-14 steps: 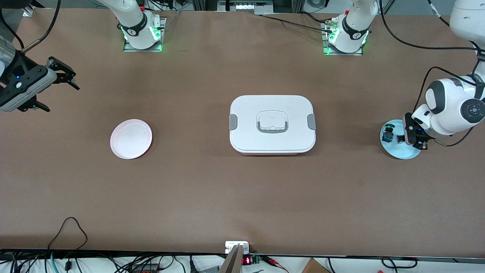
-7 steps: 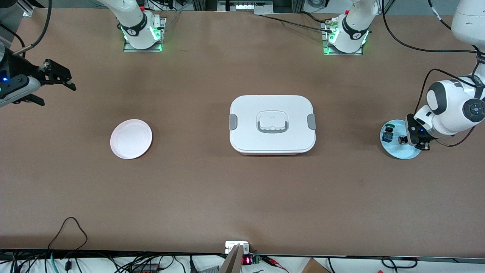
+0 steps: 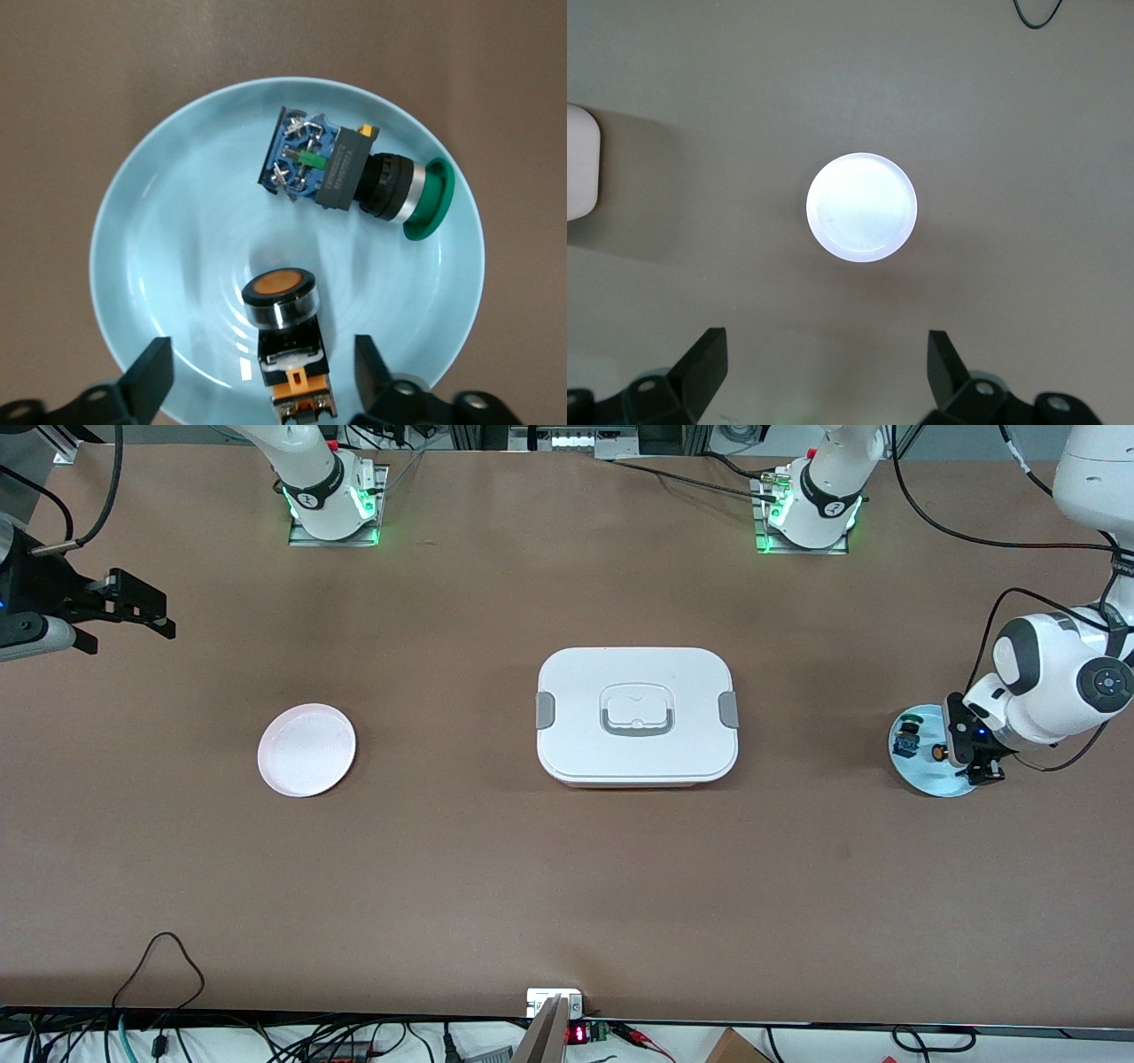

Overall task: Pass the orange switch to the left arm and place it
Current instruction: 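Open the left gripper to release the switch beside the green switch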

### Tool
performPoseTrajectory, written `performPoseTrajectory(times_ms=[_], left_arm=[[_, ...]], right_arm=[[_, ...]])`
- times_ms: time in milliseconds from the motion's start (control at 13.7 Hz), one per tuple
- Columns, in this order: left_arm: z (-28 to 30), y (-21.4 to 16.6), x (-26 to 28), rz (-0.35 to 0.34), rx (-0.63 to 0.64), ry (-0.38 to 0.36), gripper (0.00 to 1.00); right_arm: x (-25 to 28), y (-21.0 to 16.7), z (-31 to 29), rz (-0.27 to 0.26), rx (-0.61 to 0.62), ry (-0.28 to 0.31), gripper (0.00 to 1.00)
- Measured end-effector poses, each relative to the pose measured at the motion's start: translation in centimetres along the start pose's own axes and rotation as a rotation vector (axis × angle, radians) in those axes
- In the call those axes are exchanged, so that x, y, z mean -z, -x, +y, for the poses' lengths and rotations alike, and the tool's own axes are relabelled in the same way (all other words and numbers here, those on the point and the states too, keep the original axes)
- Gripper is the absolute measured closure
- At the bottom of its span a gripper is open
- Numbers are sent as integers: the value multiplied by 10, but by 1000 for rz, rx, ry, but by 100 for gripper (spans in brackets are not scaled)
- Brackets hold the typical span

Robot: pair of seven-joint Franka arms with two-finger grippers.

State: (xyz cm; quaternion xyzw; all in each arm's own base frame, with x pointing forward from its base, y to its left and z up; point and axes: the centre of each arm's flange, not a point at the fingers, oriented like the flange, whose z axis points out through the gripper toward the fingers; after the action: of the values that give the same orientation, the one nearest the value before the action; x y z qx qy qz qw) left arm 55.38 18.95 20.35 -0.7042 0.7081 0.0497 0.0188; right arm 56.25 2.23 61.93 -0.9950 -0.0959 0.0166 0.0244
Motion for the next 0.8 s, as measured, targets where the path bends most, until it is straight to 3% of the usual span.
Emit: performPoseTrajectory(times_ms=[73,293,512,805], left_arm=[[-3,0,10,-3,-1,4,0],[-14,-6,58,-9,13,68,0],[-24,-17,113,-23,151,175,0],[-37,-59,180,-62,375,284,0]], right_arm=[[-2,-1,0,-2,-2,1,0],[-24,-17,1,-15,-10,9,0],[-54,-37,1,-31,-10,21,0],[-57,-41,-1,-30,-7,28,0]])
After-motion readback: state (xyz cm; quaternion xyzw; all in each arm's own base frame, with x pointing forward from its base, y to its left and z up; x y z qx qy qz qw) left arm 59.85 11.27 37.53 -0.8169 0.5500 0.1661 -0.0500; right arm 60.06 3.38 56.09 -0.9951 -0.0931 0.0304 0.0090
